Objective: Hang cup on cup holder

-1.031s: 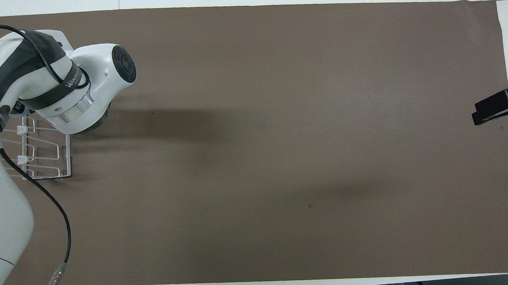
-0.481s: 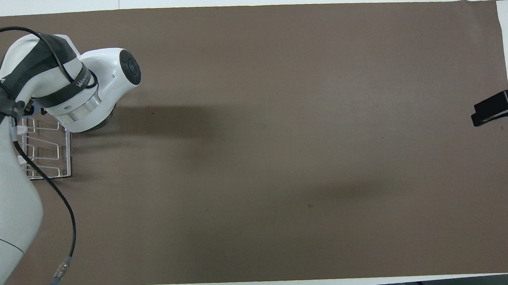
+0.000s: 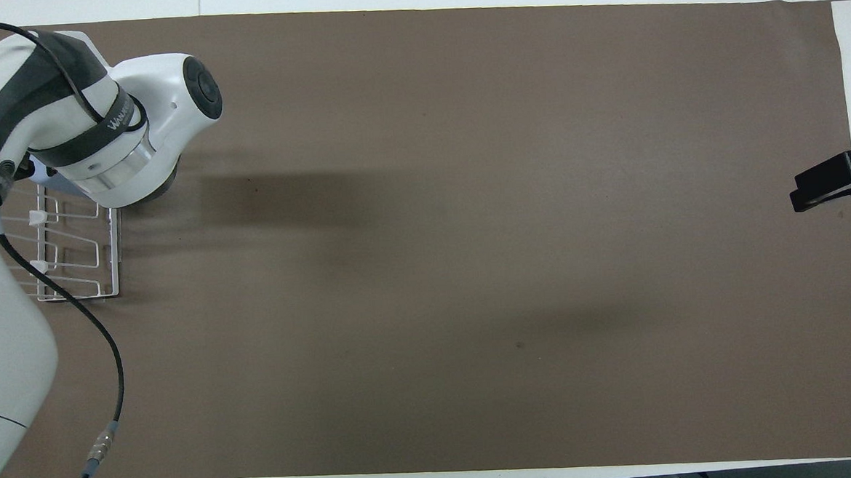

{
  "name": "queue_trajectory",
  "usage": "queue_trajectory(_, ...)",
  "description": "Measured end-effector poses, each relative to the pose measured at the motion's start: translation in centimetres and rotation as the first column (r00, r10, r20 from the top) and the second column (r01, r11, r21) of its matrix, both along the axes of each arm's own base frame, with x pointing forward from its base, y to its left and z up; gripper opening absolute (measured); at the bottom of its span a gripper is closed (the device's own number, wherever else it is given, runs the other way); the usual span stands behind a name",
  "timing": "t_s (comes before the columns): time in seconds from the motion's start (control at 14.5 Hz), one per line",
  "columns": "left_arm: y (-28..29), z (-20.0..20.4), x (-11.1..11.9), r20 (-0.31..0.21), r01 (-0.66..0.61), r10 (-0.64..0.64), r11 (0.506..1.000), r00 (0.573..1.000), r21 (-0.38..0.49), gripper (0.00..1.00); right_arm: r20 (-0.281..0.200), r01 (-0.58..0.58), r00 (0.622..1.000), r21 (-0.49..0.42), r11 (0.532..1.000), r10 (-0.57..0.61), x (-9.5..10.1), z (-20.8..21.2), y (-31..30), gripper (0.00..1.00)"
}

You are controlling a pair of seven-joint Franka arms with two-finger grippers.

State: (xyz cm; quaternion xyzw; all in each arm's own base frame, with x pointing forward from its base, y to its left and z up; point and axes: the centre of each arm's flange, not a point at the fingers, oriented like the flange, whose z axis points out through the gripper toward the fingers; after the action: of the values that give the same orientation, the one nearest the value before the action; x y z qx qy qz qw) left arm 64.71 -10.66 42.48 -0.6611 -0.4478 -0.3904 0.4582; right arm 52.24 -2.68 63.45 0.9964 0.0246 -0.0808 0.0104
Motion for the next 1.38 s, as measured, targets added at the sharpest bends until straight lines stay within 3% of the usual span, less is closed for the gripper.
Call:
queue_trajectory(0.14,0.8,4.6,-0.2,-0.070,0.017,-0.020,0.999,0.997,-0.043,1.00,0.000,0.000,1.000,0.000,1.000,0.000,0.0,0.0,0.0,1.00)
queue_trajectory(0.34,3.5,11.2,-2.2,-0.226,0.045,-0.105,0.966,0.969,-0.254,1.00,0.000,0.000,1.000,0.000,1.000,0.000,0.0,0.0,0.0,1.00)
queue_trajectory(0.48,5.7,13.4,-3.2,-0.307,0.070,-0.229,0.890,0.924,-0.451,1.00,0.000,0.000,1.000,0.000,1.000,0.000,0.0,0.0,0.0,1.00)
queue_trajectory(0.62,8.1,14.7,-4.2,-0.341,0.073,-0.369,0.764,0.865,-0.641,1.00,0.000,0.000,1.000,0.000,1.000,0.000,0.0,0.0,0.0,1.00)
queue_trajectory(0.76,10.0,16.1,-5.3,-0.318,0.090,-0.519,0.617,0.793,-0.782,1.00,0.000,0.000,1.000,0.000,1.000,0.000,0.0,0.0,0.0,1.00)
queue_trajectory(0.89,9.9,16.8,-6.2,-0.291,0.105,-0.638,0.508,0.713,-0.855,1.00,0.000,0.000,1.000,0.000,1.000,0.000,0.0,0.0,0.0,1.00)
queue_trajectory(1.03,8.2,16.5,-7.1,-0.274,0.093,-0.756,0.403,0.595,-0.910,1.00,0.000,0.000,1.000,0.000,1.000,0.000,0.0,0.0,0.0,1.00)
queue_trajectory(1.17,6.6,16.5,-7.7,-0.218,0.093,-0.851,0.296,0.477,-0.951,1.00,0.000,0.000,1.000,0.000,1.000,0.000,0.0,0.0,0.0,1.00)
queue_trajectory(1.38,4.9,17.6,-8.2,-0.135,0.109,-0.898,0.197,0.418,-0.974,1.00,0.000,0.000,1.000,0.000,1.000,0.000,0.0,0.0,0.0,1.00)
